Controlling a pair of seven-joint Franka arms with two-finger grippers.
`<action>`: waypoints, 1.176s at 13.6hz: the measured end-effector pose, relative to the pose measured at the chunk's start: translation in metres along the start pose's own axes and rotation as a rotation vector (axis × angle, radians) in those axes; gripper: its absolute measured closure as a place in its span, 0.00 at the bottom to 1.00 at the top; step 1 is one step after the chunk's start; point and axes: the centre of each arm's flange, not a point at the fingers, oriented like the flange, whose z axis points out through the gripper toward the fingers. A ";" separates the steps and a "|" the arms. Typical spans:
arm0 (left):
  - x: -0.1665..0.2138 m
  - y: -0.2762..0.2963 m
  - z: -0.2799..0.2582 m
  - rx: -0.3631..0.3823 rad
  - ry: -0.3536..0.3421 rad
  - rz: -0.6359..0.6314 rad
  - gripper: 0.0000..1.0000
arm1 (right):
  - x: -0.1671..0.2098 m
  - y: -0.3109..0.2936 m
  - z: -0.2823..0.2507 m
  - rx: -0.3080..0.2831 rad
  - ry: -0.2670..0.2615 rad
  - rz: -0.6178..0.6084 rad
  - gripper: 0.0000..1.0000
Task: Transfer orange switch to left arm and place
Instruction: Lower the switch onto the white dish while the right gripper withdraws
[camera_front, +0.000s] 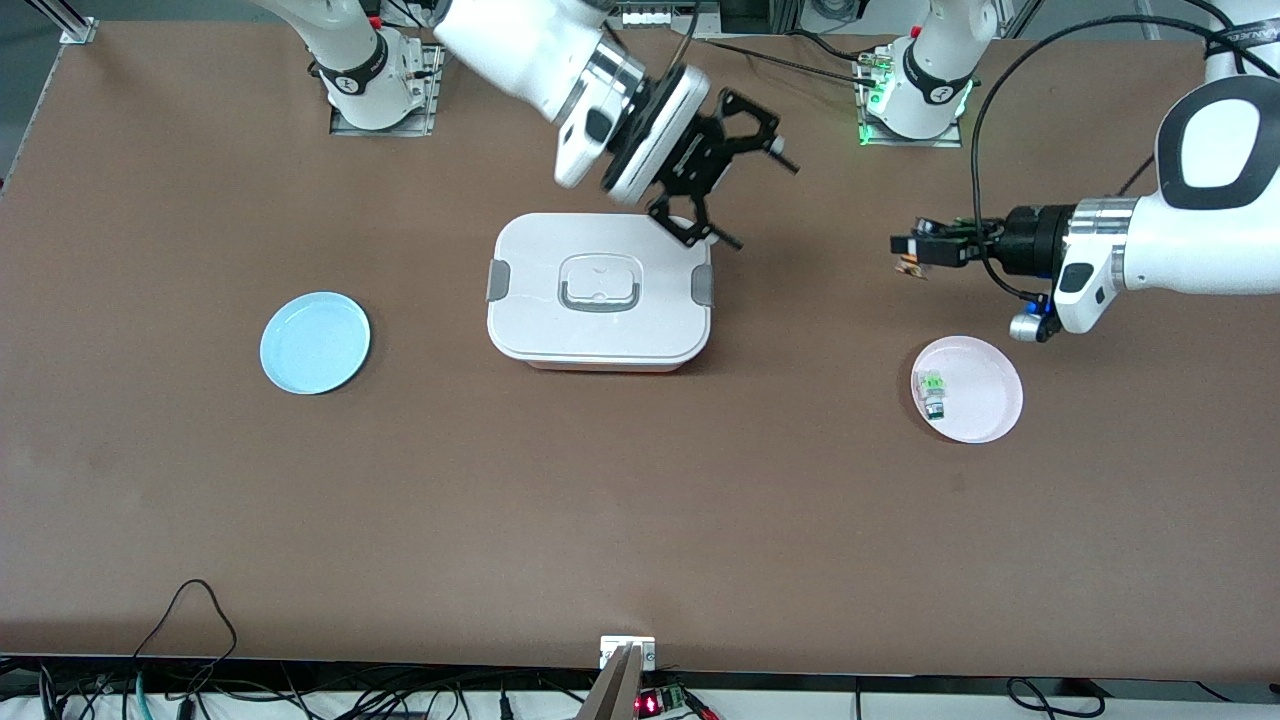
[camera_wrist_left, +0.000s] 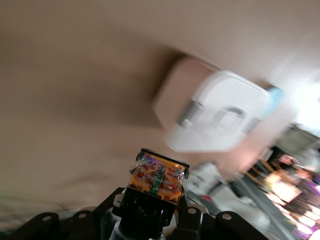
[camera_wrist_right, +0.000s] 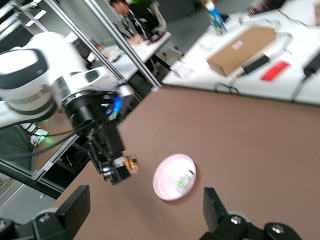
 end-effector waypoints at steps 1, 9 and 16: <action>0.011 -0.010 0.001 0.062 0.042 0.036 0.55 | 0.009 0.024 -0.008 -0.023 -0.031 0.031 0.00; 0.116 -0.106 0.038 0.490 0.294 0.238 0.55 | 0.029 0.206 -0.123 -0.258 -0.502 0.129 0.00; 0.177 -0.170 0.075 0.519 0.382 0.252 0.55 | 0.015 0.272 -0.243 -0.585 -0.836 0.131 0.00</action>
